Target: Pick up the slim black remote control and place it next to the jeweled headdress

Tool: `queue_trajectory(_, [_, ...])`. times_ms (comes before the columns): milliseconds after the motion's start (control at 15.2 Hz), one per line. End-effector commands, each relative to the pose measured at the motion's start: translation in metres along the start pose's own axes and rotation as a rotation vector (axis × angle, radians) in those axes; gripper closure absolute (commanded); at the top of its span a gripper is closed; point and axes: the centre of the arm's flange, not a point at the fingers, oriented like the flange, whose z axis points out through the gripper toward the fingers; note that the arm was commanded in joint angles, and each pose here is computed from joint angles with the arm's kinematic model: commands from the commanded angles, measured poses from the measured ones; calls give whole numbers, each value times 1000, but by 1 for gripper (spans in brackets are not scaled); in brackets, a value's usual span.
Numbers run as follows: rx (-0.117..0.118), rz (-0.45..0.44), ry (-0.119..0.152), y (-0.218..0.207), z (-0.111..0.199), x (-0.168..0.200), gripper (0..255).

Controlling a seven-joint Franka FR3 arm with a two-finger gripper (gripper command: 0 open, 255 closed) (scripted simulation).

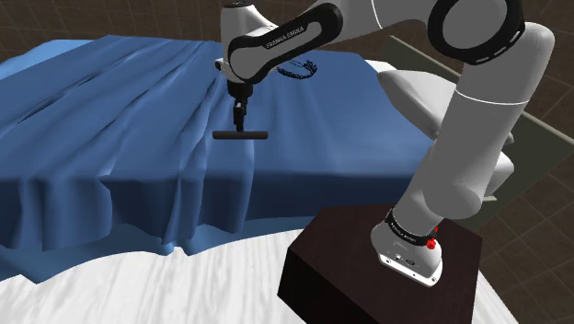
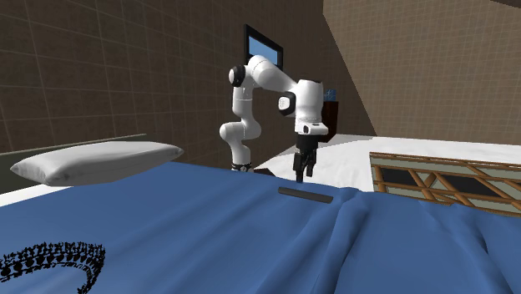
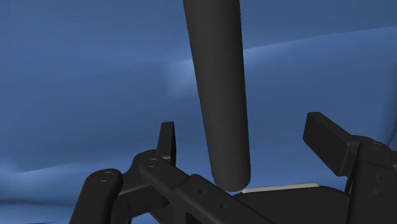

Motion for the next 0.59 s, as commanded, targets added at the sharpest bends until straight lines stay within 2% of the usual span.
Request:
queue_trajectory(0, [-11,-44,7,-4,9,22,0])
queue_trajectory(528, [-11,-44,7,-3,49,22,0])
